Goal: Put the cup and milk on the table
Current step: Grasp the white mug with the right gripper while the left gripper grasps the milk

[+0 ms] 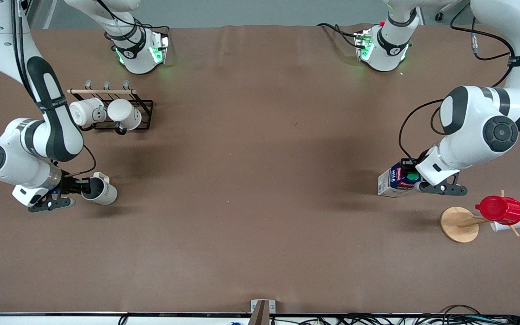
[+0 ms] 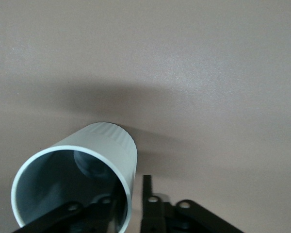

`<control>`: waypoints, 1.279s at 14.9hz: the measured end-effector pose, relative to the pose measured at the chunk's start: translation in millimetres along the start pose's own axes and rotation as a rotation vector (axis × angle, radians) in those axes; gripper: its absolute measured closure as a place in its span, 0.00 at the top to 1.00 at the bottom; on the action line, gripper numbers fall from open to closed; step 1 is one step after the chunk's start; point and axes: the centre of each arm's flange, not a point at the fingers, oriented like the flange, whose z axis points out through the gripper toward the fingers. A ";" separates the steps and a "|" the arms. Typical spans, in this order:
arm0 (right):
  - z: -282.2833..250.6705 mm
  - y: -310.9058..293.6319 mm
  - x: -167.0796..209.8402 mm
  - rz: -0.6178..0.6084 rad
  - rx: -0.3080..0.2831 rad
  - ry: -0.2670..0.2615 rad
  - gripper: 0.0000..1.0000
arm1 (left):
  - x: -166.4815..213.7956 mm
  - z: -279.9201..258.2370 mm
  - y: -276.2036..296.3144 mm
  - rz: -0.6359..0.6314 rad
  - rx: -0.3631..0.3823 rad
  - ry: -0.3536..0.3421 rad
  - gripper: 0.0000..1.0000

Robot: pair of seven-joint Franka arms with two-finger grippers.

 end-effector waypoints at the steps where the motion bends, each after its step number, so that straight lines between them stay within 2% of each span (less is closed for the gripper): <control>1: -0.3 -1.0 0.5 0.005 0.000 0.001 0.04 | 0.8 -2.9 0.1 0.000 0.000 0.005 0.37; 3: -0.8 -2.9 1.0 0.006 0.003 -0.007 0.04 | 3.8 -15.4 0.4 0.001 0.001 0.013 0.37; 5: -13.0 -7.2 5.6 0.036 0.018 -0.040 0.04 | 7.2 -34.5 1.7 0.003 0.001 0.009 0.37; 7: -50.1 -27.6 18.7 0.103 0.040 -0.093 0.04 | 9.8 -53.1 2.5 0.004 0.001 0.009 0.37; 9: -95.4 -78.4 36.1 0.185 0.053 -0.127 0.04 | 12.1 -67.4 2.9 0.005 0.001 0.014 0.37; 12: -120.3 -188.6 54.0 0.307 0.074 -0.116 0.04 | 16.8 -85.1 3.7 0.002 0.001 0.037 0.37; 14: -119.8 -268.1 59.0 0.396 0.103 -0.085 0.04 | 19.3 -94.6 6.5 -0.011 0.000 0.051 0.37; 16: -106.6 -334.3 60.1 0.447 0.125 -0.059 0.04 | 21.7 -102.3 20.3 -0.030 -0.001 0.067 0.37; 19: -72.1 -402.0 59.2 0.497 0.141 -0.041 0.04 | 24.7 -108.0 63.2 -0.058 -0.006 0.081 0.37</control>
